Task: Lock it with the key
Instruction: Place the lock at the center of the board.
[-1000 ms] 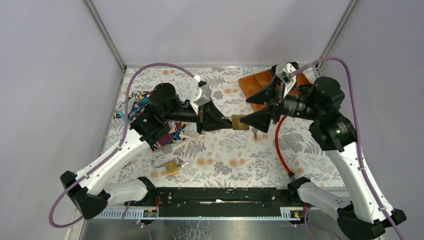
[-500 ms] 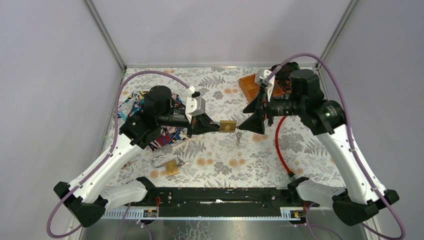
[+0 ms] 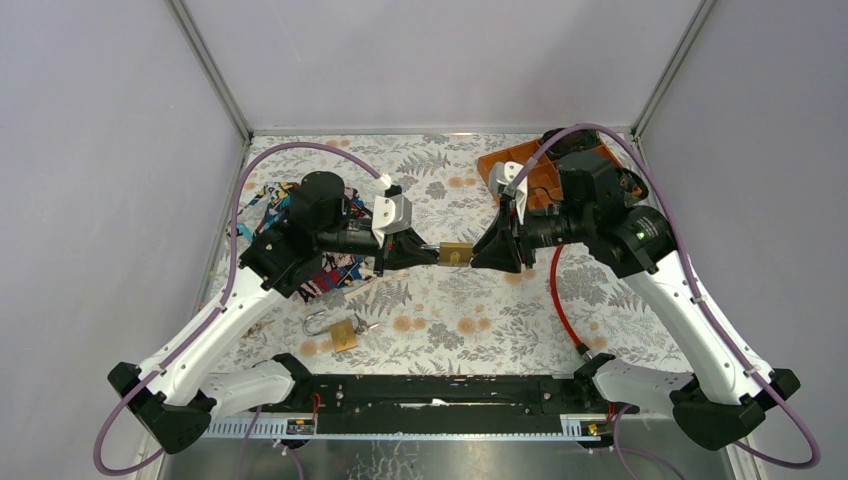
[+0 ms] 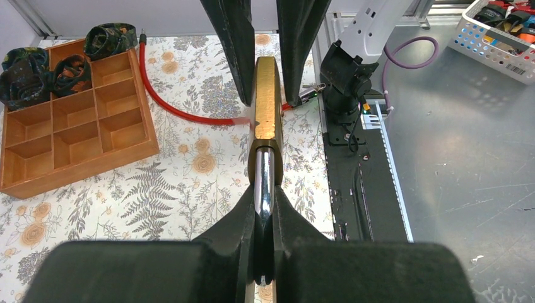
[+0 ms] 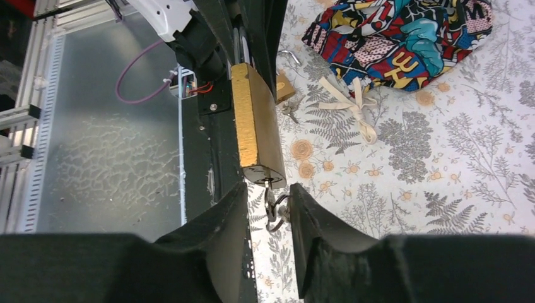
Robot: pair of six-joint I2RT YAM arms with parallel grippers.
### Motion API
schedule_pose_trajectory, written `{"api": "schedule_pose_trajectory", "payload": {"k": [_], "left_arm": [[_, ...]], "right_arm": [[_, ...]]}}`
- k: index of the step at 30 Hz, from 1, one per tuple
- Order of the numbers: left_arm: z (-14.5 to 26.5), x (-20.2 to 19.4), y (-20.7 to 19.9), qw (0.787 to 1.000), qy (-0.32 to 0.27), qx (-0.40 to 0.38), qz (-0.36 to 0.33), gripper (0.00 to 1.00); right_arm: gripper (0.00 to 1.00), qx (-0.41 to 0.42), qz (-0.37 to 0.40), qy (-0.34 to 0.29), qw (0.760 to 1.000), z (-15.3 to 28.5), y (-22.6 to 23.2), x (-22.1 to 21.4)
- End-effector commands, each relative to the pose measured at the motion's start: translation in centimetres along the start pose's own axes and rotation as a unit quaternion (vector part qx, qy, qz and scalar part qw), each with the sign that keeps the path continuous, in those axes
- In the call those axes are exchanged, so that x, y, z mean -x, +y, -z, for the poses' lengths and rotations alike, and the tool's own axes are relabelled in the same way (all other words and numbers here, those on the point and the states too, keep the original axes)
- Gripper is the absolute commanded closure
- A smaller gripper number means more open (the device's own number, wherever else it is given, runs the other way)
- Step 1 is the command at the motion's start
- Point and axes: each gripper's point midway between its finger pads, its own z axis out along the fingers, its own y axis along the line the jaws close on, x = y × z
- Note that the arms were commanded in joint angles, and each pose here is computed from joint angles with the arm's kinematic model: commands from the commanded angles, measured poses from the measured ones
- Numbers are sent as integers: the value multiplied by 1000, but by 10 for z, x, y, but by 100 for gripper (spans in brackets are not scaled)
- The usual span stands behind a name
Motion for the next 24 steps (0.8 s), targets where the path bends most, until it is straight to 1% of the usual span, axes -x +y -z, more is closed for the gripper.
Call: {"api": "schedule_pose_trajectory", "payload": {"k": [1, 3, 4, 6, 9, 12, 14, 17, 20, 22, 24], "left_arm": [[3, 31, -3, 998, -41, -8, -53, 100], [2, 30, -4, 998, -41, -10, -51, 100], [3, 31, -4, 998, -42, -11, -52, 100], [3, 33, -4, 997, -46, -10, -54, 100], [5, 41, -1, 996, -50, 1, -72, 100], [10, 37, 0, 995, -33, 5, -93, 100], [17, 24, 5, 995, -8, 12, -101, 100], [35, 15, 26, 994, 12, 52, -98, 100], [59, 3, 48, 992, 26, 80, -95, 100], [72, -16, 67, 990, 42, 115, -72, 100], [78, -41, 79, 988, 55, 142, -29, 100]], "right_arm": [[65, -18, 29, -4, 999, 0, -4, 3], [78, -18, 36, -10, 999, -1, -4, 4], [83, -19, 37, -10, 999, -2, -4, 3], [89, -26, 32, 1, 999, -2, -7, -3], [100, -48, 30, 20, 998, 2, -13, -11], [100, -92, 43, 23, 995, 10, -22, -14], [100, -131, 48, 39, 990, 19, -31, -20], [100, -194, 44, 82, 977, 33, -48, -37], [100, -227, 44, 99, 968, 42, -57, -47], [100, -249, 39, 104, 962, 44, -65, -51], [100, -264, 26, 103, 959, 41, -73, -55]]}}
